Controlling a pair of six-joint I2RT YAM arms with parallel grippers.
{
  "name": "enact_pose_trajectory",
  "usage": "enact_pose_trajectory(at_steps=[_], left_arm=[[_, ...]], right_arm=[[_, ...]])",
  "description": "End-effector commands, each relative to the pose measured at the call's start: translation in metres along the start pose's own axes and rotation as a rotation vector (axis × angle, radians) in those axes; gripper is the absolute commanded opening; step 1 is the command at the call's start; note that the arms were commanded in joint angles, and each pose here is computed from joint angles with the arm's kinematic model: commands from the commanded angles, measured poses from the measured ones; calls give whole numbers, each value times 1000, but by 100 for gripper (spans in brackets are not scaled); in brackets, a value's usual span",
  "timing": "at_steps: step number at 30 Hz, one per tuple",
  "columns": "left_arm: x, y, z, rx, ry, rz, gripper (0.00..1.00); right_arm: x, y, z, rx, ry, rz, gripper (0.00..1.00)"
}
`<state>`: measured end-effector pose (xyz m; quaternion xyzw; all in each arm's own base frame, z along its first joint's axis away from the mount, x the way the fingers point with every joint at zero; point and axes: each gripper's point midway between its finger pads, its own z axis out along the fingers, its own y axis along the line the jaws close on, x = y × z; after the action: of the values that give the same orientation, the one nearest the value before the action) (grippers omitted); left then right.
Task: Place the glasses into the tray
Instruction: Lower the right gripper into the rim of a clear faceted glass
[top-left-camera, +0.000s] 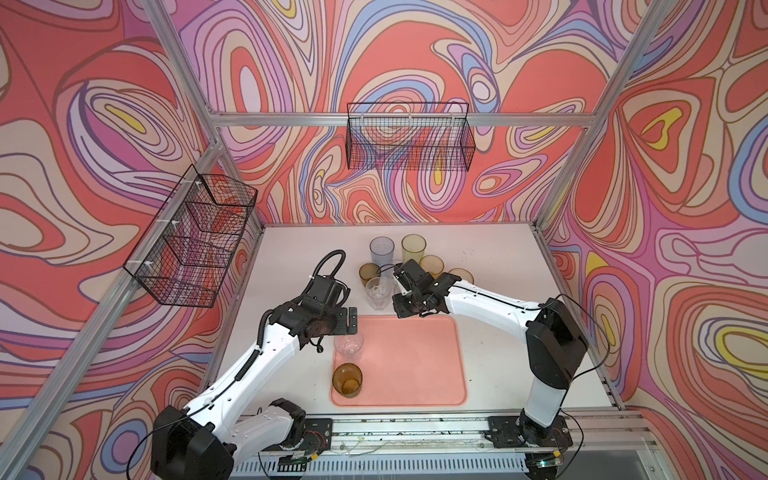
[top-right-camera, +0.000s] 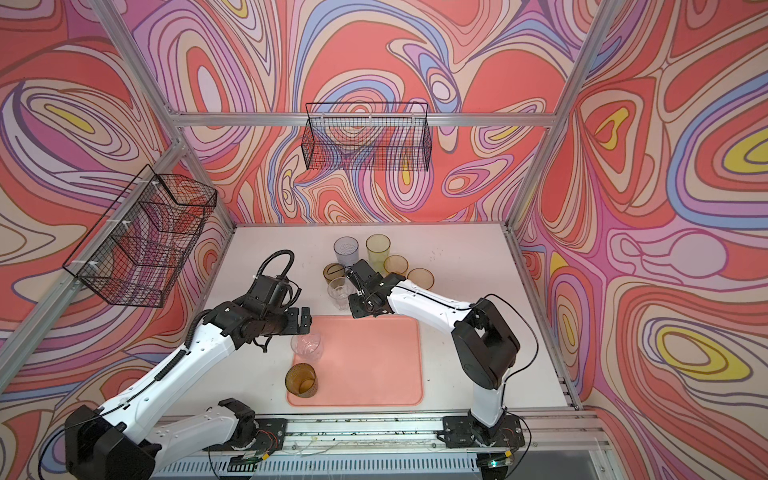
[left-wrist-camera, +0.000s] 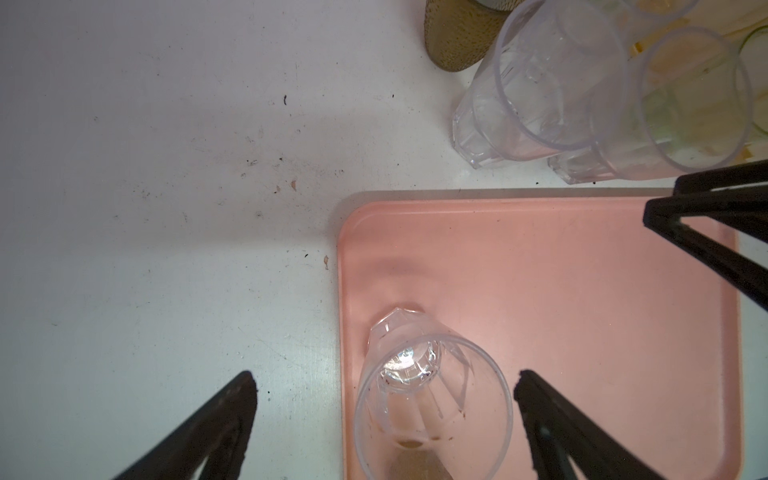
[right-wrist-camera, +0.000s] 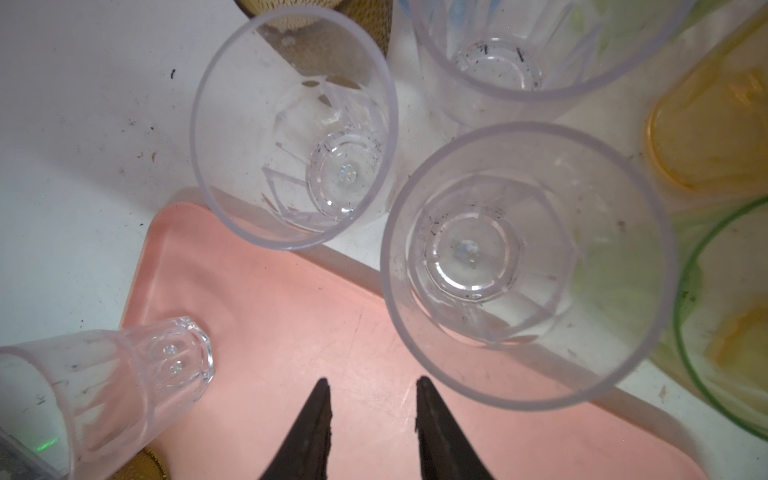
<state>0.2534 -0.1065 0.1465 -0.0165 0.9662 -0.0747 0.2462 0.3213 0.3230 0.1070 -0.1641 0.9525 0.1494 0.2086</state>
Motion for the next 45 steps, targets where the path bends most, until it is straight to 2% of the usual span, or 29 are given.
enact_pose_trajectory(at_steps=[1,25,45], left_arm=[[7,3,2,-14,22,12,100],[8,5,3,-25,23,15,100],[10,6,7,-33,45,15,100]], right_arm=[[-1,1,3,15,1,-15,34],[-17,3,-8,30,-37,-40,34],[-17,0,15,63,1,-90,34]])
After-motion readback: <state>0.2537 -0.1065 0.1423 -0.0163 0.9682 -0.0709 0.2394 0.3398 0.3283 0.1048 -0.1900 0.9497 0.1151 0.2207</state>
